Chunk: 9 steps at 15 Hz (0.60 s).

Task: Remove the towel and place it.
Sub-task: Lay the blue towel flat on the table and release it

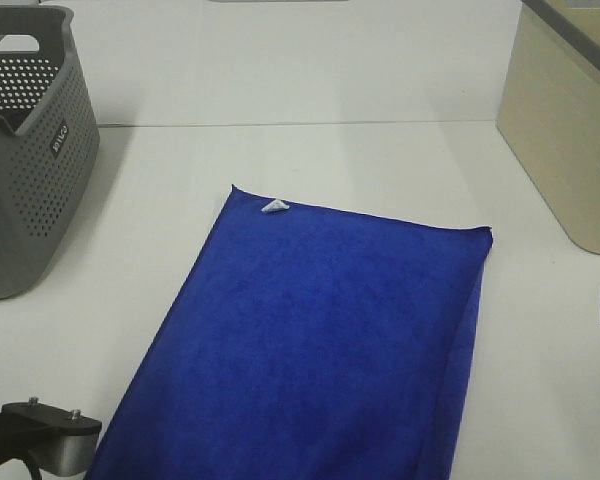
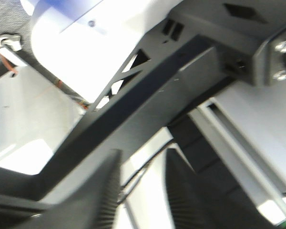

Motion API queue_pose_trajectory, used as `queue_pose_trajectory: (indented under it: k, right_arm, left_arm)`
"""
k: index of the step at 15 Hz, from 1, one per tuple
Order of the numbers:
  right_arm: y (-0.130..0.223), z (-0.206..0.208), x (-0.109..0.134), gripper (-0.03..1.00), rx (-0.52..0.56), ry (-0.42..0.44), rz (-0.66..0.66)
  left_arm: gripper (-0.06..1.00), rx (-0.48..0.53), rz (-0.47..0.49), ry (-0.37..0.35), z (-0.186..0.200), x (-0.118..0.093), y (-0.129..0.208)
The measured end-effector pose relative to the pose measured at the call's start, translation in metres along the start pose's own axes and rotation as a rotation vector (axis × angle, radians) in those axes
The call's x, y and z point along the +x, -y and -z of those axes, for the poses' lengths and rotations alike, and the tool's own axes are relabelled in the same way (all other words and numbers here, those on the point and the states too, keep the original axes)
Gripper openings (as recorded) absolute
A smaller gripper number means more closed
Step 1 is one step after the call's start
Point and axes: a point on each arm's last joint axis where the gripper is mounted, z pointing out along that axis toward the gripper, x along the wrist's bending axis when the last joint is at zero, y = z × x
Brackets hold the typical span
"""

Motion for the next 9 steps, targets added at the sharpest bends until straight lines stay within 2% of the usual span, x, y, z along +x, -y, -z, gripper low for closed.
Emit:
queue_pose_trajectory:
  k: [2, 3, 9]
  right_arm:
    - [0.0, 0.0, 0.0, 0.51, 0.0, 0.001, -0.002]
    - [0.0, 0.0, 0.0, 0.54, 0.0, 0.001, -0.003]
    - [-0.004, 0.006, 0.002, 0.56, -0.023, 0.001, -0.011]
  left_arm:
    - [0.51, -0.014, 0.022, 0.046, 0.0, -0.004, -0.001]
    - [0.55, -0.016, 0.014, 0.061, 0.0, -0.006, -0.002]
    - [0.57, -0.123, -0.049, 0.079, 0.022, -0.02, -0.019]
